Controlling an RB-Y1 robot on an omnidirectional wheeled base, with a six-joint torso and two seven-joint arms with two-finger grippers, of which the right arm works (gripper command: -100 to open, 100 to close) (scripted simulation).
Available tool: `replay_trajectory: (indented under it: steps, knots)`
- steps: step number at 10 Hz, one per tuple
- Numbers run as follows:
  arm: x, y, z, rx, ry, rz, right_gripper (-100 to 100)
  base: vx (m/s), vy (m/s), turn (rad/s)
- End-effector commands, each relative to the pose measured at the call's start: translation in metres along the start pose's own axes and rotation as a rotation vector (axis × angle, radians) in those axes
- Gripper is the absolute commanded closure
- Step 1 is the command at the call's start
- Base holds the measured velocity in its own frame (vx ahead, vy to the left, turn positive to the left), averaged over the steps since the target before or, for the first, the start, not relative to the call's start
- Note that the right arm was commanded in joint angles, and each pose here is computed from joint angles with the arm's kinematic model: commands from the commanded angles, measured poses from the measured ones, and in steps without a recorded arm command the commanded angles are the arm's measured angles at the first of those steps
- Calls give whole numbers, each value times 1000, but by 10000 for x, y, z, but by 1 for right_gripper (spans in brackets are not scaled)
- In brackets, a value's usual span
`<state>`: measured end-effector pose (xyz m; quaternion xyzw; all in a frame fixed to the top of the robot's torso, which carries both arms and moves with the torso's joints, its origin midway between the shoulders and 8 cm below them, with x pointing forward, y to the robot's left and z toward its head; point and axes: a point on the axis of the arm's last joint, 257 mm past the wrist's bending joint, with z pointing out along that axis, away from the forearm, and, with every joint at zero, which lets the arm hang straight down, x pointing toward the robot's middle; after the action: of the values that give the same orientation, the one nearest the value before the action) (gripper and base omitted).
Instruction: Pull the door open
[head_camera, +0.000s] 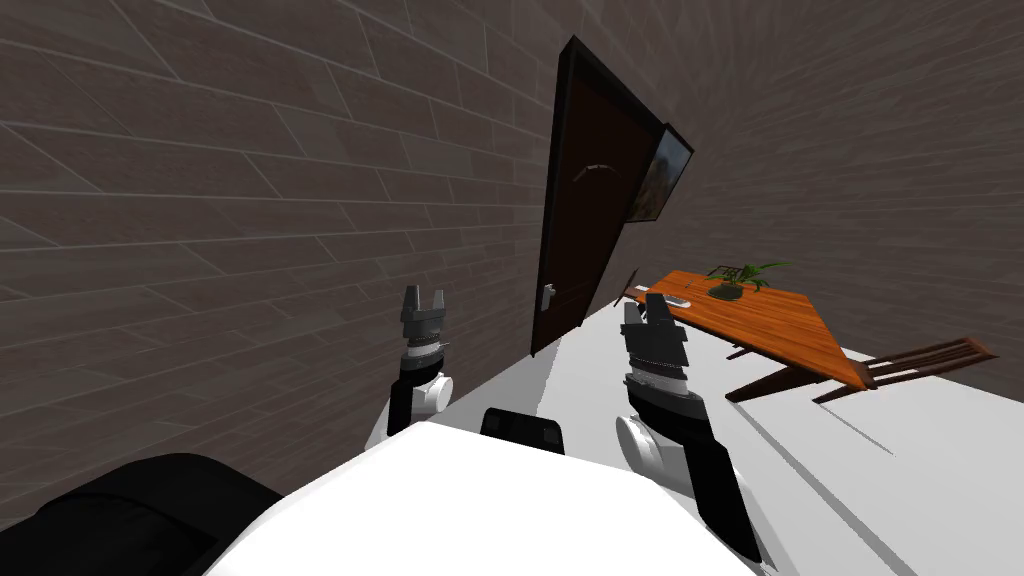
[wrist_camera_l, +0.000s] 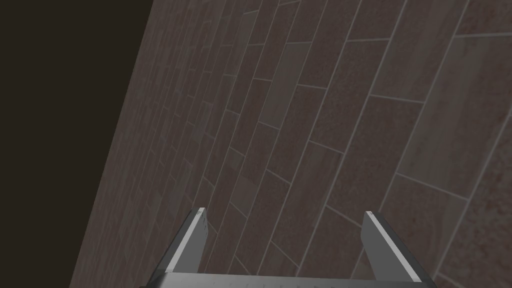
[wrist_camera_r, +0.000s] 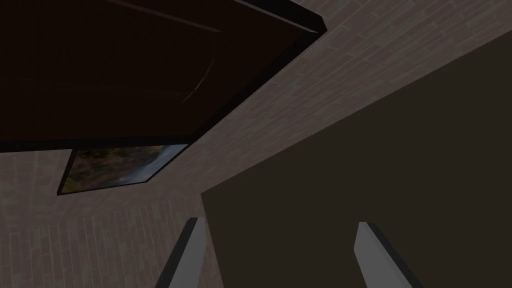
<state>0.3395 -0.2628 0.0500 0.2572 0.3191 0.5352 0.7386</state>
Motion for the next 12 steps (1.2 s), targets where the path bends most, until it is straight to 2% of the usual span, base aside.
replay_trajectory:
  steps: [1, 7, 12]
  knots:
    - [47, -116, -28, 16, 20, -41, -100, 53, -112, 114]
    - [209, -554, -160, 72, 100, -196, -100, 75, -28, 91]
    - [363, -1059, -364, 124, 208, -387, -100, 81, -62, 127]
